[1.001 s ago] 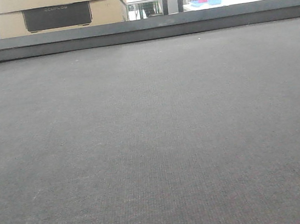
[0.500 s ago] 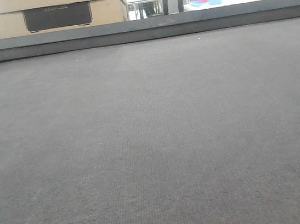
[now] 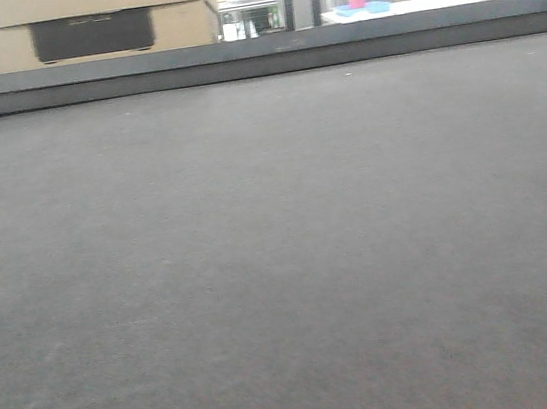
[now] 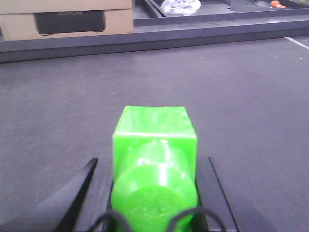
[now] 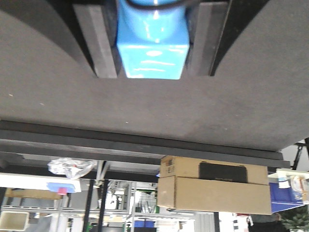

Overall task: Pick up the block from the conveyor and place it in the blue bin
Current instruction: 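Drive the base away from the belt holding both blocks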

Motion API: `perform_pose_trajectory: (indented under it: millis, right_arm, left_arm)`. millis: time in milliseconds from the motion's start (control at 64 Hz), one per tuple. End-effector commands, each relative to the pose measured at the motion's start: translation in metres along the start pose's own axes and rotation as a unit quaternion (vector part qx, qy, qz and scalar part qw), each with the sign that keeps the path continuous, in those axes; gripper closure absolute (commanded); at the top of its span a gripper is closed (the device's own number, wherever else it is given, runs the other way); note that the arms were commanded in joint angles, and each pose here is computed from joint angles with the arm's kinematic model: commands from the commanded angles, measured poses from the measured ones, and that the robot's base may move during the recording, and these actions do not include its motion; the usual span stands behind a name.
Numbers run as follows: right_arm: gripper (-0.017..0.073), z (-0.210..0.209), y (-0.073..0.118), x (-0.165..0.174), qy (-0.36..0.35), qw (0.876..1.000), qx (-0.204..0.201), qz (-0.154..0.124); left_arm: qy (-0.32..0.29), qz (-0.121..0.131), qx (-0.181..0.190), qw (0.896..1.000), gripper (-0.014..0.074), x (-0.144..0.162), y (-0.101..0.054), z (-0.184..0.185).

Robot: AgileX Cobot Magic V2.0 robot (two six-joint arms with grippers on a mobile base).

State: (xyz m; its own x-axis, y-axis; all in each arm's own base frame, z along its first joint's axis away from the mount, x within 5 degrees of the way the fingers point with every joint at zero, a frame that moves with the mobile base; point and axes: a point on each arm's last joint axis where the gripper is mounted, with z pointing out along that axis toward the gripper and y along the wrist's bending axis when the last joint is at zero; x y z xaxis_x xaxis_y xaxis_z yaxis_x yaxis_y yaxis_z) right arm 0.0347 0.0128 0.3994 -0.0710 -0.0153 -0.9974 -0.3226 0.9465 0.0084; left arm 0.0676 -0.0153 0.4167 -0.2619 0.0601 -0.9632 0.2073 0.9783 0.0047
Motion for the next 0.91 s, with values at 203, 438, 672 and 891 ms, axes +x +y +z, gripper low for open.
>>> perform_pose_trajectory:
  millis: [203,438,672,891]
  right_arm:
    - [0.0721,-0.0005,-0.0005,-0.0009,-0.010,1.000,0.003,-0.006]
    - [0.0721,-0.0005,-0.0005,-0.0009,-0.010,1.000,0.003,-0.006]
    - [0.0721,-0.0005,-0.0005,-0.0009,-0.010,1.000,0.003,-0.006]
    - [0.0721,-0.0005,-0.0005,-0.0009,-0.010,1.000,0.003,-0.006]
  left_arm:
    - [-0.016,-0.004,0.004,1.000,0.0704,-0.0025,-0.0006,-0.0019]
    - [-0.016,-0.004,0.004,1.000,0.0704,-0.0025,-0.0006,-0.0019]
    - [-0.016,-0.004,0.004,1.000,0.0704,-0.0025,-0.0006,-0.0019]
    - [-0.016,-0.004,0.004,1.000,0.0704,-0.0025,-0.0006,-0.0019]
